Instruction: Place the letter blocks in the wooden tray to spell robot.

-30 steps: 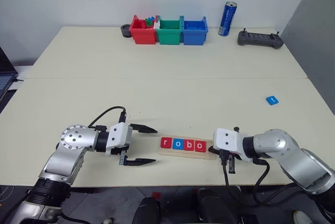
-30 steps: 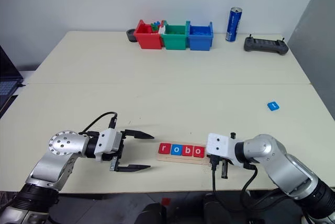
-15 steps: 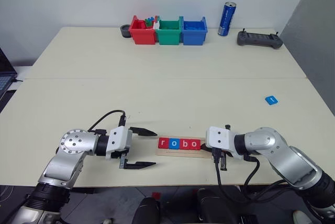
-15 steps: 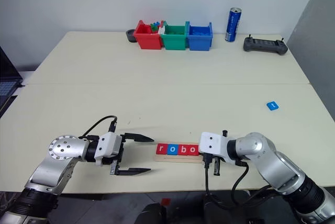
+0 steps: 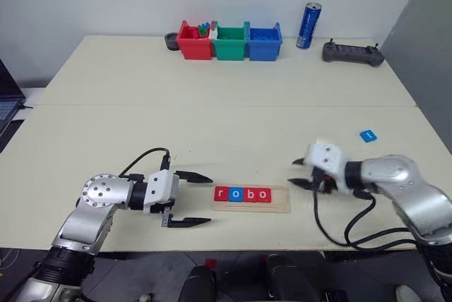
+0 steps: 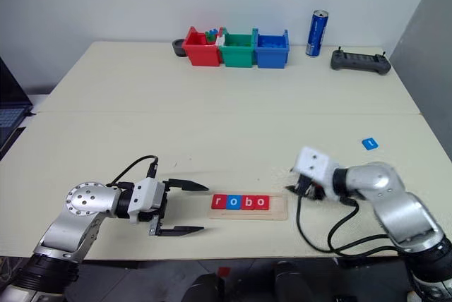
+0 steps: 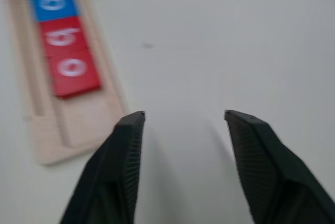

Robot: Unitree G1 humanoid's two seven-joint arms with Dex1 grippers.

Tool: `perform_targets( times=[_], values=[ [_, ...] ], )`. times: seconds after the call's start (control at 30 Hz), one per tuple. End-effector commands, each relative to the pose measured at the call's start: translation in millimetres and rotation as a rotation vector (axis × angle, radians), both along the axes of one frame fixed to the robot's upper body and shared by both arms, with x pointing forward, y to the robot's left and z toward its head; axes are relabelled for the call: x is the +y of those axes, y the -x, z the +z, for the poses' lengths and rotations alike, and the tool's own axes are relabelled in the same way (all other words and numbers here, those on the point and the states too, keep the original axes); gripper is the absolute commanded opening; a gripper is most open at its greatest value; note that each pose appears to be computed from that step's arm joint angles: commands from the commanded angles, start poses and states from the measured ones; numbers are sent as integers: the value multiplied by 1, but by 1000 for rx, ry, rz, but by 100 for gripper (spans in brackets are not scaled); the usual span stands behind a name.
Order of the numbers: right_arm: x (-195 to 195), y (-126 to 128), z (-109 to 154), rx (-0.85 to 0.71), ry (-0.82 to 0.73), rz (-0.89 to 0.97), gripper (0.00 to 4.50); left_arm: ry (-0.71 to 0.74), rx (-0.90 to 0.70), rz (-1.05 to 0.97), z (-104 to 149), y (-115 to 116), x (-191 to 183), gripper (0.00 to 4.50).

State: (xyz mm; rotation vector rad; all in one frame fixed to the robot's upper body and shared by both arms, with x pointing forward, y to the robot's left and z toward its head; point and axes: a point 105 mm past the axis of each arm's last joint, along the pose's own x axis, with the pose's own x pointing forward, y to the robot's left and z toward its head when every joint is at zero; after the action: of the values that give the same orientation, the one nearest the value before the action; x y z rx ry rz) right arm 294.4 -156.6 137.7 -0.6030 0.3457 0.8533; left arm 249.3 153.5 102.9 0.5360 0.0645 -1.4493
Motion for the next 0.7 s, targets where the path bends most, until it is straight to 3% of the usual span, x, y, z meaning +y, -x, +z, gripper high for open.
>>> perform_targets(
  times=[0.03, 0.1, 0.3, 0.5, 0.7],
  values=[
    [-46, -21, 12, -96, -91, -258, 373, 18, -28, 0, 5, 0, 0, 450],
    [-72, -33, 11, -132, -128, -393, 446, 20, -27, -5, 4, 0, -1, 450],
    [-127, -70, 11, -224, -199, -682, 446, 17, -32, -22, 5, -2, -6, 450],
    [-161, -98, -3, -151, -255, -807, 446, 16, -42, -38, 12, -5, -13, 450],
    [-178, -103, -27, -8, -293, -884, 446, 9, -45, -37, 16, -5, -13, 450]
  ],
)
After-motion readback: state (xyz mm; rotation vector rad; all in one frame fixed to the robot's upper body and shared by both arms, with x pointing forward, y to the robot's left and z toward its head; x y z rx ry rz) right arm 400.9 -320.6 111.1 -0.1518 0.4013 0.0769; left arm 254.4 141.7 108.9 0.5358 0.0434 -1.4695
